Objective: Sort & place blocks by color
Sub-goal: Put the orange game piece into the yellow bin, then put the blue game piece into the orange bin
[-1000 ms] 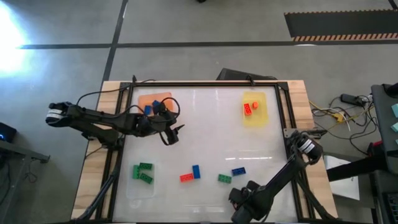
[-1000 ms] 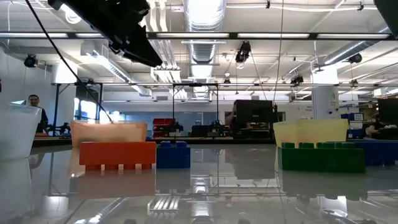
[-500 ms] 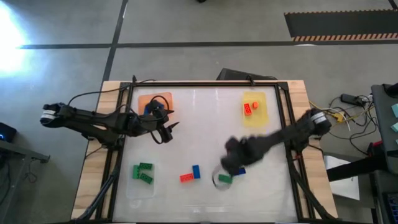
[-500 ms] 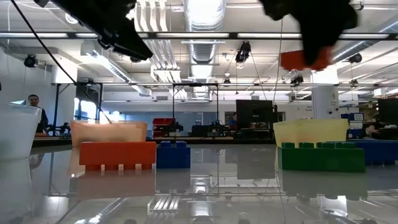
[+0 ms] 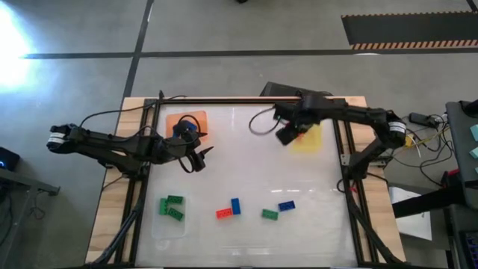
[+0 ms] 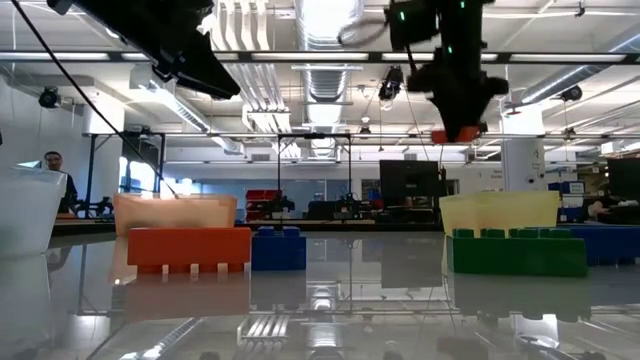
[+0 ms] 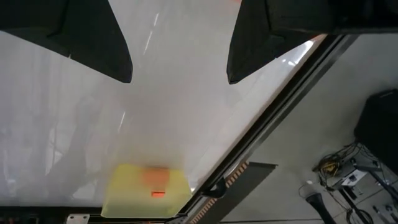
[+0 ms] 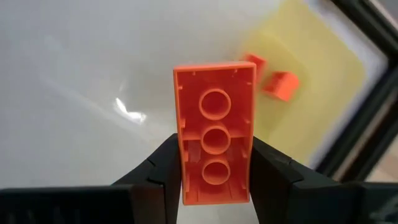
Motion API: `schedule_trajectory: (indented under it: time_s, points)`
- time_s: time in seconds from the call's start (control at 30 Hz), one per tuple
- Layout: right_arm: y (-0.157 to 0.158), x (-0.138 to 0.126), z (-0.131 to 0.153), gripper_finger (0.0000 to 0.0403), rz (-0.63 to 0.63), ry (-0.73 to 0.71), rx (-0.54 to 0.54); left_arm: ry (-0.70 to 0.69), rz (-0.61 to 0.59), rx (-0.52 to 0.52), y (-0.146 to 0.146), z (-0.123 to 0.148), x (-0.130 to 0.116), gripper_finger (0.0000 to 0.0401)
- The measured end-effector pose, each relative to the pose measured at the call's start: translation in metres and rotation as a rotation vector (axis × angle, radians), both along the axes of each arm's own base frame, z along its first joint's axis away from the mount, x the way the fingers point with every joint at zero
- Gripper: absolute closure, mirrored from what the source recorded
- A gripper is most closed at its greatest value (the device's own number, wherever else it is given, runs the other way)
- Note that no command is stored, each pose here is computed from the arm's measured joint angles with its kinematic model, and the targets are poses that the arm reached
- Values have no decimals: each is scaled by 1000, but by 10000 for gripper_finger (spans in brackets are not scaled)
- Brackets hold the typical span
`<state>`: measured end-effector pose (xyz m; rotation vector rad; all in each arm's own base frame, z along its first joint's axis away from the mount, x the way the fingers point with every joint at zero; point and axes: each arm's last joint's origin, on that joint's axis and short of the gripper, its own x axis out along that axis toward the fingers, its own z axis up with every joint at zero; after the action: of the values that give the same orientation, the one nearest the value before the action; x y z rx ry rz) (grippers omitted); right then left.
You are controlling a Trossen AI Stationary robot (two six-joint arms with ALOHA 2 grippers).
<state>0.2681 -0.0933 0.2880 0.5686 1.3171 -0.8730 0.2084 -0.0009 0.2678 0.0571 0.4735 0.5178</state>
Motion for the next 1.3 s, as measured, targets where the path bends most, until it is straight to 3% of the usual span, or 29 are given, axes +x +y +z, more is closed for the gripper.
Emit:
schedule_trajectory:
  time_s: [0.2,0.4,0.6,0.8,1.0,1.3]
  points:
    - [-42,-34,-34,274,-114,97,84,-13,10,-21,0,0,0,154]
    - [-57,-52,-65,268,-151,101,162,-13,11,-22,0,0,0,154]
    - [-56,-58,-78,214,-134,126,177,-13,11,-22,0,0,0,154]
    - [-54,-59,-70,176,-126,104,162,-13,11,-22,0,0,0,154]
    - [-34,-53,-43,174,-65,0,100,-4,11,-23,0,-2,2,154]
    - [41,-43,-19,184,226,-245,18,6,22,-42,-1,-7,6,154]
